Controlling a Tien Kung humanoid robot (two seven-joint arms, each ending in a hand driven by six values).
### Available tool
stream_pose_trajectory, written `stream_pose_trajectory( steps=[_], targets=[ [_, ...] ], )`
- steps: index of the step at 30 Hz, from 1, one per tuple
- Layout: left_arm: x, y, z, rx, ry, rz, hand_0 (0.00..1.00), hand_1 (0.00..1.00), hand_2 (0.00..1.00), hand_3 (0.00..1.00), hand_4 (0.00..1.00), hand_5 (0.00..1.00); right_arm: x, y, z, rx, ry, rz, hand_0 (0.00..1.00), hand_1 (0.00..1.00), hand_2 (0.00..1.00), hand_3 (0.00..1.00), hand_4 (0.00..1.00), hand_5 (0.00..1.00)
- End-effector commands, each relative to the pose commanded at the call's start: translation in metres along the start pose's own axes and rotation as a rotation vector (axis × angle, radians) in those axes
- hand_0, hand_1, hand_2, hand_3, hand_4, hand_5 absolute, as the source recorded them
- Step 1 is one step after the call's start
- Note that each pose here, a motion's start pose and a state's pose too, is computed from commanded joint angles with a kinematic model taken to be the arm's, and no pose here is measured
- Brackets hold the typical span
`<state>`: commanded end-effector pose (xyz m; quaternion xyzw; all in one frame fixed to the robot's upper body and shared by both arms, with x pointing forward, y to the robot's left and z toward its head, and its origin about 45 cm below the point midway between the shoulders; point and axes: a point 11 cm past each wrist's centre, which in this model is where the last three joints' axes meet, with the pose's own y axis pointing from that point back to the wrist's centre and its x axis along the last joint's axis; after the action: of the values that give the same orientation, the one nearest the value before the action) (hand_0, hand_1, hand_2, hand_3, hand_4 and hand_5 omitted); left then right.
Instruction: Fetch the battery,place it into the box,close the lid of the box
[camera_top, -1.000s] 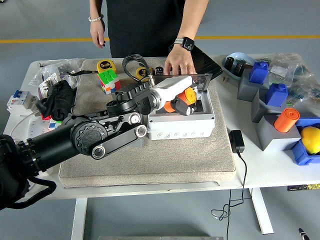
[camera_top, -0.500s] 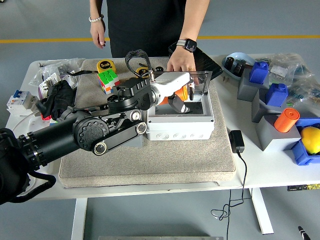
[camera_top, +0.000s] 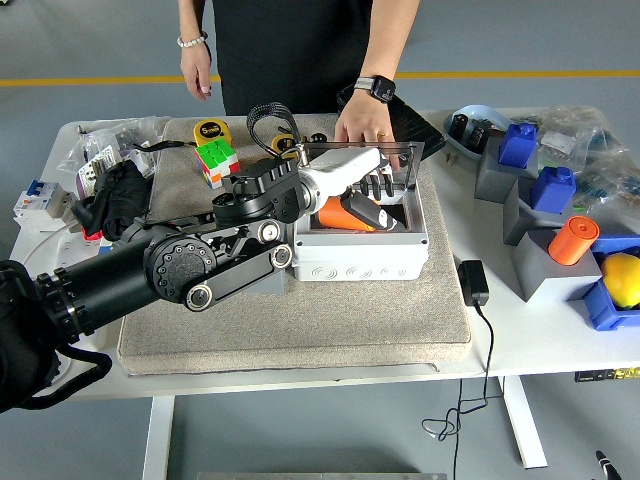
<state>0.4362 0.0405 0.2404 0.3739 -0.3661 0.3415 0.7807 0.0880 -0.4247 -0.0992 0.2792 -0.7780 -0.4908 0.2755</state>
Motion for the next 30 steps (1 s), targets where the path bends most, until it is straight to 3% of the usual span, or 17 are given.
stream_pose_trajectory(
  steps=[9, 14, 17, 18, 20, 22, 23, 24, 29, 30],
  targets=[
    [0.017, 0.011, 0.033, -0.119, 0.105, 0.048, 0.369, 0.553, 0.521, 0.548, 0.998, 0.423, 0.000, 0.000, 0.001, -0.002, -0.005, -0.001, 0.726, 0.662, 0.647, 0.581, 0.982, 0.588],
    [0.046, 0.021, 0.052, -0.260, 0.226, 0.186, 0.380, 0.546, 0.516, 0.557, 0.998, 0.430, -0.001, 0.000, 0.001, -0.002, -0.005, -0.004, 0.726, 0.662, 0.647, 0.581, 0.983, 0.588],
    [0.058, 0.022, 0.049, -0.288, 0.258, 0.242, 0.380, 0.546, 0.516, 0.557, 0.998, 0.430, -0.002, 0.000, 0.001, -0.002, -0.006, -0.004, 0.726, 0.662, 0.647, 0.581, 0.983, 0.588],
    [0.062, 0.022, 0.047, -0.288, 0.261, 0.257, 0.795, 0.802, 0.750, 0.757, 0.998, 0.436, -0.002, 0.000, 0.001, -0.002, -0.006, -0.004, 0.726, 0.661, 0.647, 0.581, 0.982, 0.588],
    [0.067, 0.020, 0.041, -0.277, 0.259, 0.272, 0.795, 0.802, 0.750, 0.757, 0.998, 0.436, -0.002, 0.000, 0.001, -0.002, -0.006, -0.004, 0.726, 0.661, 0.647, 0.581, 0.982, 0.588],
    [0.068, 0.016, 0.031, -0.233, 0.239, 0.264, 0.795, 0.802, 0.750, 0.757, 0.998, 0.436, -0.002, 0.000, 0.001, -0.002, -0.006, -0.003, 0.726, 0.661, 0.647, 0.581, 0.982, 0.588],
    [0.067, 0.015, 0.027, -0.213, 0.231, 0.253, 0.795, 0.802, 0.750, 0.757, 0.998, 0.436, -0.002, 0.000, 0.001, -0.002, -0.006, -0.003, 0.726, 0.661, 0.647, 0.581, 0.982, 0.588],
    [0.066, 0.013, 0.024, -0.200, 0.228, 0.246, 0.857, 0.855, 0.813, 0.793, 0.998, 0.465, -0.002, 0.000, 0.001, -0.001, -0.005, -0.003, 0.726, 0.661, 0.647, 0.581, 0.982, 0.588],
    [0.056, 0.006, 0.004, -0.097, 0.180, 0.186, 0.857, 0.855, 0.813, 0.793, 0.998, 0.465, -0.002, 0.000, 0.002, -0.002, -0.004, -0.003, 0.726, 0.661, 0.647, 0.581, 0.982, 0.588],
    [0.055, 0.005, 0.001, -0.084, 0.176, 0.178, 0.820, 0.819, 0.778, 0.760, 0.998, 0.489, -0.002, 0.000, 0.001, -0.002, -0.004, -0.003, 0.725, 0.662, 0.648, 0.581, 0.982, 0.588]
  ],
)
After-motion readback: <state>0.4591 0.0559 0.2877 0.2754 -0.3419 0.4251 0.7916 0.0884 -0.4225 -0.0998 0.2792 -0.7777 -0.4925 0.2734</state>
